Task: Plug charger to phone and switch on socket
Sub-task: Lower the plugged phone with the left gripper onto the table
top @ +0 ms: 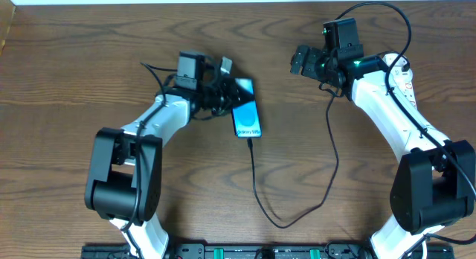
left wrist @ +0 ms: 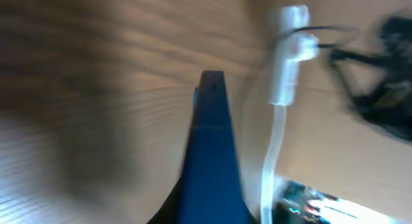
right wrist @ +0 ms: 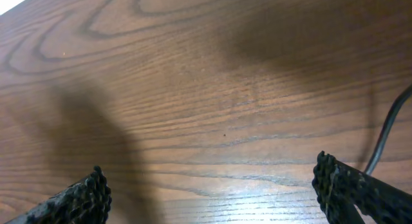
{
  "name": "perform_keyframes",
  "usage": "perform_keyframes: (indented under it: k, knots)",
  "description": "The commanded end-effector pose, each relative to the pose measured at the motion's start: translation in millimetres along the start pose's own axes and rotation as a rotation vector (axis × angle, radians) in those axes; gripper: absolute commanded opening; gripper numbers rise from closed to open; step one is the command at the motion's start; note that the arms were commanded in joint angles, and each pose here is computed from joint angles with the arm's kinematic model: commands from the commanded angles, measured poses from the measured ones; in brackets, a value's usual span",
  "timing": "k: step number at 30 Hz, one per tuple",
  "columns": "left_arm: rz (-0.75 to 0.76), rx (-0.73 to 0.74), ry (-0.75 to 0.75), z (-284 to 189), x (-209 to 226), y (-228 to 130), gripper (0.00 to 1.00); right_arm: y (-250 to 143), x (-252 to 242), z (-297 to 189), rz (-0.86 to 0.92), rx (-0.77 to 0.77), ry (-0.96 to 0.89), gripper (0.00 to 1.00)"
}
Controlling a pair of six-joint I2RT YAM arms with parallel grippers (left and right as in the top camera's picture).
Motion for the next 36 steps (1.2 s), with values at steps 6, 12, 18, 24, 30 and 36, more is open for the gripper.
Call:
perform_keyframes:
  k: [6,12,18,24,30,36]
  knots:
    - [0.186,-0.081,0.169,19.7,-3.2,-11.3,0.07,4.3,-0.1,-5.7,-0.01,-0.021,-0.009,0.99]
    - [0.222,-0.09,0.215,32.7,-6.1,-20.8,0.07,2.9,-0.6,-5.6,-0.01,-0.013,-0.012,0.99]
    - [0.232,-0.083,0.234,39.8,-5.4,-26.1,0.07,2.7,-0.6,-5.6,-0.01,-0.011,-0.012,0.99]
    - [0.173,-0.084,0.272,49.5,8.2,-24.9,0.08,2.6,-0.7,-5.6,-0.01,-0.01,-0.012,0.99]
    - [0.099,-0.06,0.307,61.5,28.2,-24.8,0.07,2.5,-0.7,-5.6,-0.01,-0.01,-0.012,0.99]
    - [0.087,-0.05,0.314,65.3,34.0,-24.8,0.08,2.5,-0.8,-5.6,-0.014,-0.01,-0.013,0.99]
Point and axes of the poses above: each gripper's point midway between its finger pads, its own z axis out along the fingers, its own x axis along the line the jaws close on, y = z × x, the point moved 7 cm from there along -z, back along the fingers, and after that the axes turned 11 degrees about -z, right-handed, at the moved point
